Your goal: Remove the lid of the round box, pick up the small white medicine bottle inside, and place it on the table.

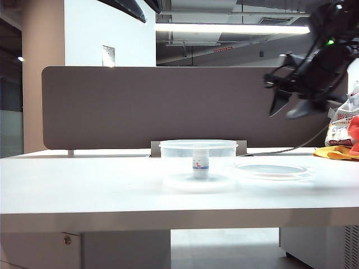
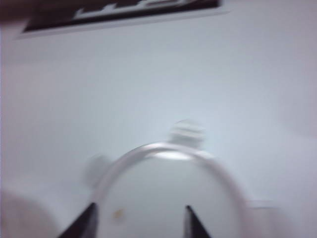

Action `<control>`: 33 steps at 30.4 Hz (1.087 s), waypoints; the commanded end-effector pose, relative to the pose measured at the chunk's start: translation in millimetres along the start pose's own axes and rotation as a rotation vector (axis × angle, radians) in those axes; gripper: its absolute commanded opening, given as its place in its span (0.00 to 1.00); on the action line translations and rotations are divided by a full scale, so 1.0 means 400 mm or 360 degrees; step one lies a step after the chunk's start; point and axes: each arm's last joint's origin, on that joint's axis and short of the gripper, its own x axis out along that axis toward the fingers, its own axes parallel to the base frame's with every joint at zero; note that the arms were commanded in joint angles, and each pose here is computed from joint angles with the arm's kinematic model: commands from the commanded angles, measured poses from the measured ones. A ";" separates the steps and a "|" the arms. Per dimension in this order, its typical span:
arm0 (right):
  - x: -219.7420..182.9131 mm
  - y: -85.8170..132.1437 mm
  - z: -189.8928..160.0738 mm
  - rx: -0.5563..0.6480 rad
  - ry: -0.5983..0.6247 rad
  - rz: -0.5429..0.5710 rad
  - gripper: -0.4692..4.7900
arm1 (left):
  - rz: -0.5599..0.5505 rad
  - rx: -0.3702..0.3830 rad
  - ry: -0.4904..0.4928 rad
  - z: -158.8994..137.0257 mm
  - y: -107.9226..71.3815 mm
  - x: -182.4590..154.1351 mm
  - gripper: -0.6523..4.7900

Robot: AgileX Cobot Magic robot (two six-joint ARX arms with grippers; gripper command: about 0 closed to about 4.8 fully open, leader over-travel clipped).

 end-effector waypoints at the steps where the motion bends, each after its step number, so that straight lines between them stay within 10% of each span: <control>1: 0.002 0.056 -0.018 -0.0061 0.0107 0.0133 0.55 | -0.0004 0.0009 -0.0025 0.003 -0.006 -0.024 0.46; 9: 0.014 0.207 -0.070 -0.0366 0.0216 0.0277 0.55 | 0.0104 0.0049 -0.0022 0.005 0.003 -0.009 0.47; 15: -0.053 0.239 -0.045 -0.0504 0.0175 0.0170 0.55 | 0.0108 0.0041 0.0006 0.005 0.025 0.076 0.81; 33: -0.468 0.253 0.041 -0.0554 0.0010 0.0204 0.23 | 0.0001 -0.0124 0.0042 -0.025 0.074 0.312 0.73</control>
